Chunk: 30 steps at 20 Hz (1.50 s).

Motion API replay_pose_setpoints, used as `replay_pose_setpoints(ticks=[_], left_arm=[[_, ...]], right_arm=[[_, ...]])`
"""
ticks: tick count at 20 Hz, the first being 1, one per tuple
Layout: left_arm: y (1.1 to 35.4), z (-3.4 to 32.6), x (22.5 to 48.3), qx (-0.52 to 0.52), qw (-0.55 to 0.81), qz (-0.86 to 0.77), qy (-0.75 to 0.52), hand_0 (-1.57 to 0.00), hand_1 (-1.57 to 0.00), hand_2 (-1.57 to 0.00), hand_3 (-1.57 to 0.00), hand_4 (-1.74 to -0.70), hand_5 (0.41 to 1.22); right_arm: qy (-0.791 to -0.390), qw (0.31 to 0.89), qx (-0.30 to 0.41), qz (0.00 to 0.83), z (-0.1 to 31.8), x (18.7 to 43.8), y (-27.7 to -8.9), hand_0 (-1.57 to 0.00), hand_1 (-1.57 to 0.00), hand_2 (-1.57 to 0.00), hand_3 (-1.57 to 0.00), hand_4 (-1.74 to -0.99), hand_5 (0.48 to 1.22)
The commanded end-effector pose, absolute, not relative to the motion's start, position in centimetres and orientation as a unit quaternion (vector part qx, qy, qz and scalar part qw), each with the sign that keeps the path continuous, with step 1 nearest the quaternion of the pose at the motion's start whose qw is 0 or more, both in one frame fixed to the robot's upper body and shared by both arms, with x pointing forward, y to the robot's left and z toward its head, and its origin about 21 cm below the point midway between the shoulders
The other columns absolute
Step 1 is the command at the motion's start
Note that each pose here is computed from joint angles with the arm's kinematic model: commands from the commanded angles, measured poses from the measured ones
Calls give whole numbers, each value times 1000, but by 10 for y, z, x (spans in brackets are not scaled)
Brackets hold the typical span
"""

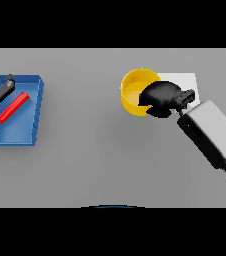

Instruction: Pick up the red beaker and tilt it to pour out 1 green nut into yellow bowl. Pick up the yellow bowl and place it on the metallic measuring scale.

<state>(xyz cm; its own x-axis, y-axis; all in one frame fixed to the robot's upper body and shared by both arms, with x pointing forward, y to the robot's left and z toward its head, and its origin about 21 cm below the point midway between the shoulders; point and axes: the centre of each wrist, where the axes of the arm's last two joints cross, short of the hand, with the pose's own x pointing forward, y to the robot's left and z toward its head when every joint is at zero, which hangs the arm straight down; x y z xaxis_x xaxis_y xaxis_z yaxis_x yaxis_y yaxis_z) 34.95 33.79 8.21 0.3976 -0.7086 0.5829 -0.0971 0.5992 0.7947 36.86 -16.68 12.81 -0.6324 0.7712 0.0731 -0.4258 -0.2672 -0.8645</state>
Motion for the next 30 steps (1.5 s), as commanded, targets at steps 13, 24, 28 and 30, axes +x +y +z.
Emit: replay_pose_setpoints(ticks=[13, 24, 28, 30], left_arm=[[337, 84, 344, 394, 741, -202, -505, 1, 1, 1, 1, -726, 688], [339, 87, 347, 402, 738, -202, -503, 1, 1, 1, 1, -727, 675], [335, 86, 347, 403, 737, -208, -502, 1, 1, 1, 1, -722, 668], [337, 85, 347, 407, 736, -208, -499, 1, 1, 1, 1, -725, 669]], right_arm=[[-470, 459, -286, 697, 125, 411, -257, -1571, -1571, -1495, -1200, -1741, 1221], [-460, 503, -275, 678, 82, 419, -280, -1571, -1571, -1354, -1369, -1741, 1221], [-464, 511, -269, 672, 78, 421, -278, -1464, -1571, -1335, -1451, -1741, 1221], [-464, 517, -266, 669, 76, 420, -281, -1472, -1479, -1420, -1244, -1736, 1221]])
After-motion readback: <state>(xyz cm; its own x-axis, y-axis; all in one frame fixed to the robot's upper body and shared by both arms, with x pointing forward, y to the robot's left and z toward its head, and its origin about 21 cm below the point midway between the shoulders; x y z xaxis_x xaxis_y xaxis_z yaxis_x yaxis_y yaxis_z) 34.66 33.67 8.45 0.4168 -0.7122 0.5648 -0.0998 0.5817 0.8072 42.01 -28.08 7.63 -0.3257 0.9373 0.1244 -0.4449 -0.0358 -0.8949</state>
